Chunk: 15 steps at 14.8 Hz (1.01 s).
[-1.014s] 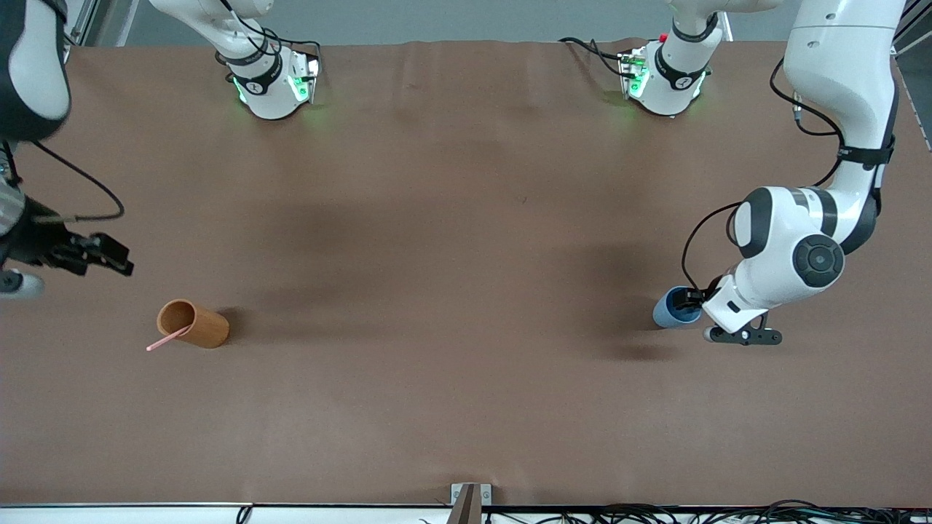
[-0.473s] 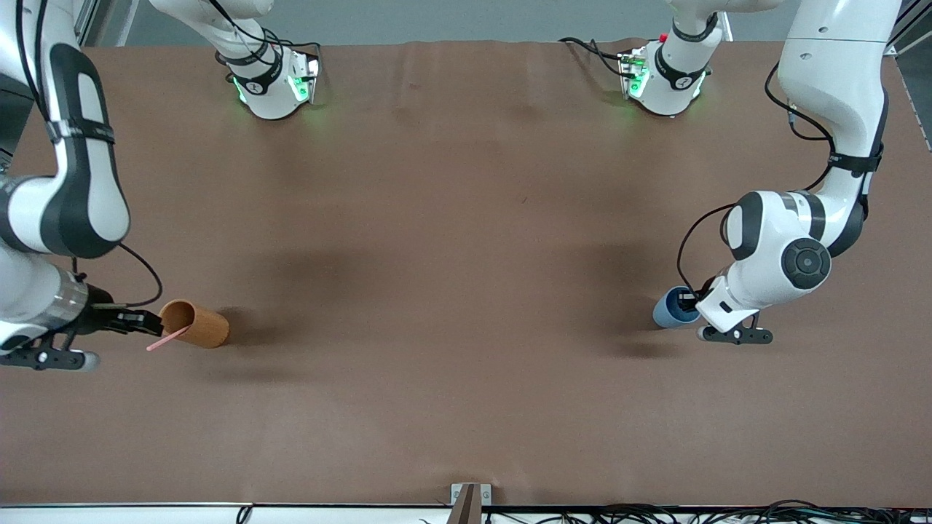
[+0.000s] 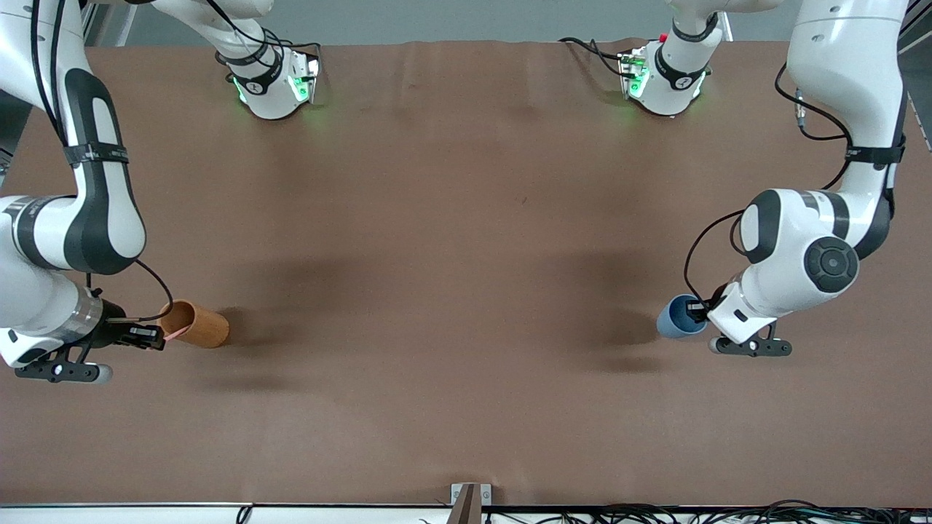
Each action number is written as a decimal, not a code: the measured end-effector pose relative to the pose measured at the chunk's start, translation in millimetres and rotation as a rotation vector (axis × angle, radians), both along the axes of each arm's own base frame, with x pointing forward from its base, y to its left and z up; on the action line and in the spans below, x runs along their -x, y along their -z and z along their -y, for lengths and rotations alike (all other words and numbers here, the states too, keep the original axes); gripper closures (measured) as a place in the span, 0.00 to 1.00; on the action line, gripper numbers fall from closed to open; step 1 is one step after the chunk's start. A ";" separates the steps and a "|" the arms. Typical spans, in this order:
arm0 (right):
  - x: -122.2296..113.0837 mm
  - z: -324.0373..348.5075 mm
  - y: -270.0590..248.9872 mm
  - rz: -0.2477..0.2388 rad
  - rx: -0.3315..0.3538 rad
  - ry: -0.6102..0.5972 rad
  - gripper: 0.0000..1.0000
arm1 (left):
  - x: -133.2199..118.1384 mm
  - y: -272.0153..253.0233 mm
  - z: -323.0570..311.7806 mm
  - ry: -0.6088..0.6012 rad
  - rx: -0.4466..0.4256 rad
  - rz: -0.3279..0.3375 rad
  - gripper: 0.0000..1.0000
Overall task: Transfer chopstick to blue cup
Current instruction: 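Grasp the blue cup with the left gripper while the right gripper reaches the chopstick, then slide the blue cup inward with the left gripper while the right gripper lifts the chopstick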
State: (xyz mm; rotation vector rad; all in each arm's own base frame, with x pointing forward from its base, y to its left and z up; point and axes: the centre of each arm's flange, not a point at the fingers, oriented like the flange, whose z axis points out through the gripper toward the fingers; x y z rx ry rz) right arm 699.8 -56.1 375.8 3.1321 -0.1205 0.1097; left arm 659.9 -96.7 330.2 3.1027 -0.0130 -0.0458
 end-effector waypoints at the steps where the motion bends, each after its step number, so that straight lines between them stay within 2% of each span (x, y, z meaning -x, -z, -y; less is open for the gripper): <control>1: -0.4 0.1 -0.9 0.002 0.000 0.000 0.74 | 0.0 -16.1 24.5 -0.046 0.015 -0.006 0.96; 3: -1.2 0.4 -2.0 0.010 0.001 0.000 0.74 | 10.2 -37.0 87.0 -0.139 0.040 -0.011 0.96; 5: -2.4 0.5 -3.1 0.022 0.002 0.000 0.74 | 32.8 -42.6 154.4 -0.216 0.043 -0.023 0.96; 8: -3.0 0.7 -2.1 0.025 0.002 0.001 0.75 | 72.1 -32.1 245.8 -0.316 0.035 -0.056 0.96; 10: -3.8 1.3 -1.7 0.031 0.003 0.001 0.77 | 87.7 -19.8 291.8 -0.365 0.036 -0.074 0.96; 12: -3.8 1.9 -1.8 0.032 0.004 0.002 0.89 | 101.4 -2.9 331.2 -0.397 0.038 -0.085 0.96; 15: -6.3 2.9 -9.3 0.049 0.006 0.002 0.92 | 119.9 20.6 375.9 -0.431 0.042 -0.052 0.96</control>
